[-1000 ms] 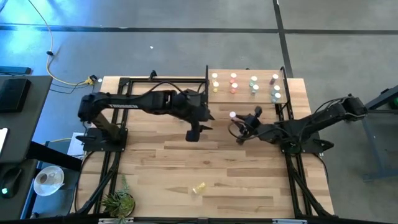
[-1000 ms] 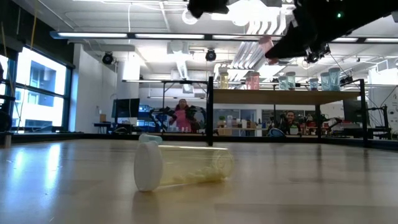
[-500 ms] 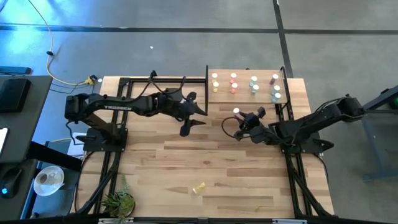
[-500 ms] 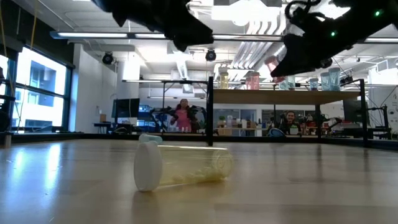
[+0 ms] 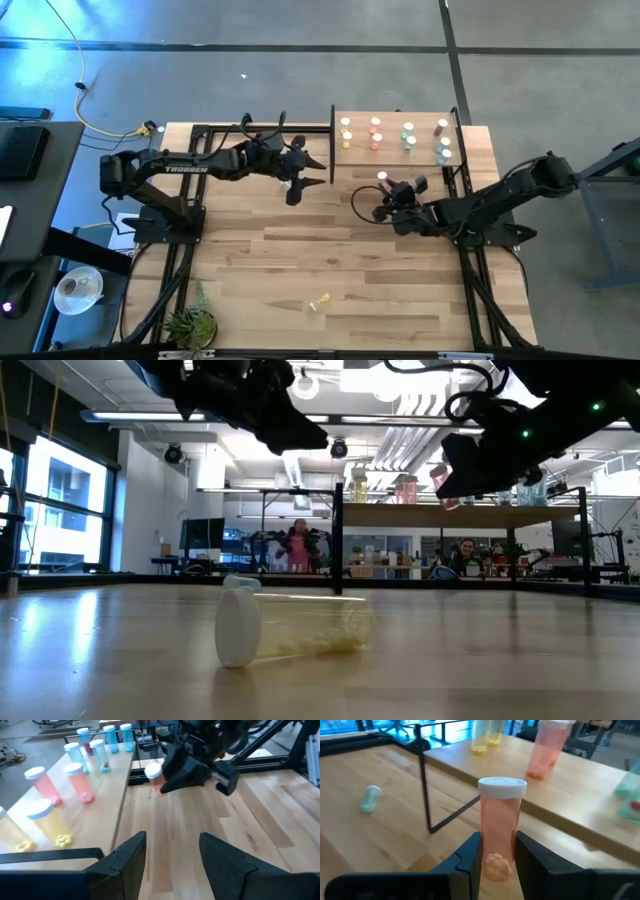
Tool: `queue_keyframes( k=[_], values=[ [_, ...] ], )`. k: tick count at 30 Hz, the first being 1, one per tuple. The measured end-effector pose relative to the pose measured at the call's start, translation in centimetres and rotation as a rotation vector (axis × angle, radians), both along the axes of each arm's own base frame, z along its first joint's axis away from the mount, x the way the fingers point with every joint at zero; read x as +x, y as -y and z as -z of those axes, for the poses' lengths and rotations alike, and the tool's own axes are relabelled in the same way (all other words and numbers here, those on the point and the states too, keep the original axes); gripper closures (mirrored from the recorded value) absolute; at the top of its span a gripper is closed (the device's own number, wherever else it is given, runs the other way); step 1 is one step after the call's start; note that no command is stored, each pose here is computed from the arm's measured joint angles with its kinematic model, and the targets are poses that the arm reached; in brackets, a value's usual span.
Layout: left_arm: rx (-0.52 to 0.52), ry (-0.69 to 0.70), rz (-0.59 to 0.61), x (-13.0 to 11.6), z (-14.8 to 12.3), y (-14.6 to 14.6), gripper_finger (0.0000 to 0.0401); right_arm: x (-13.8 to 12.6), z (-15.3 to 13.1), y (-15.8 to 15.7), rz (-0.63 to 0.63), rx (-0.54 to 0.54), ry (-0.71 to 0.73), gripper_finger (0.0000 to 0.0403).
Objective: Pick and place medicine bottles onto shelf by color
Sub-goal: Put the pink pill bottle on the shelf aligned with the other pink pill bottle
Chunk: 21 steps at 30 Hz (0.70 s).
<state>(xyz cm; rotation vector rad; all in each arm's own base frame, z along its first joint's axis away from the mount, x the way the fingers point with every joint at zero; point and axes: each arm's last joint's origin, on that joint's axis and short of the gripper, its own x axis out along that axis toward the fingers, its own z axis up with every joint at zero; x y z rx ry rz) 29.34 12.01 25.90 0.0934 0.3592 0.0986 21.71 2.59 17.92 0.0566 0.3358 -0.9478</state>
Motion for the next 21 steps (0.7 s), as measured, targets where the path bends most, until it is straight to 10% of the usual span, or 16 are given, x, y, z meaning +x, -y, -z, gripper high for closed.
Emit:
queue_keyframes(
  k=[21],
  values=[
    [0.01, 0.0, 0.006, 0.0, 0.0, 0.0, 0.0229, -5.1, -4.9, 3.4, -0.111, -0.125, -0.062, 0.0318]
  ],
)
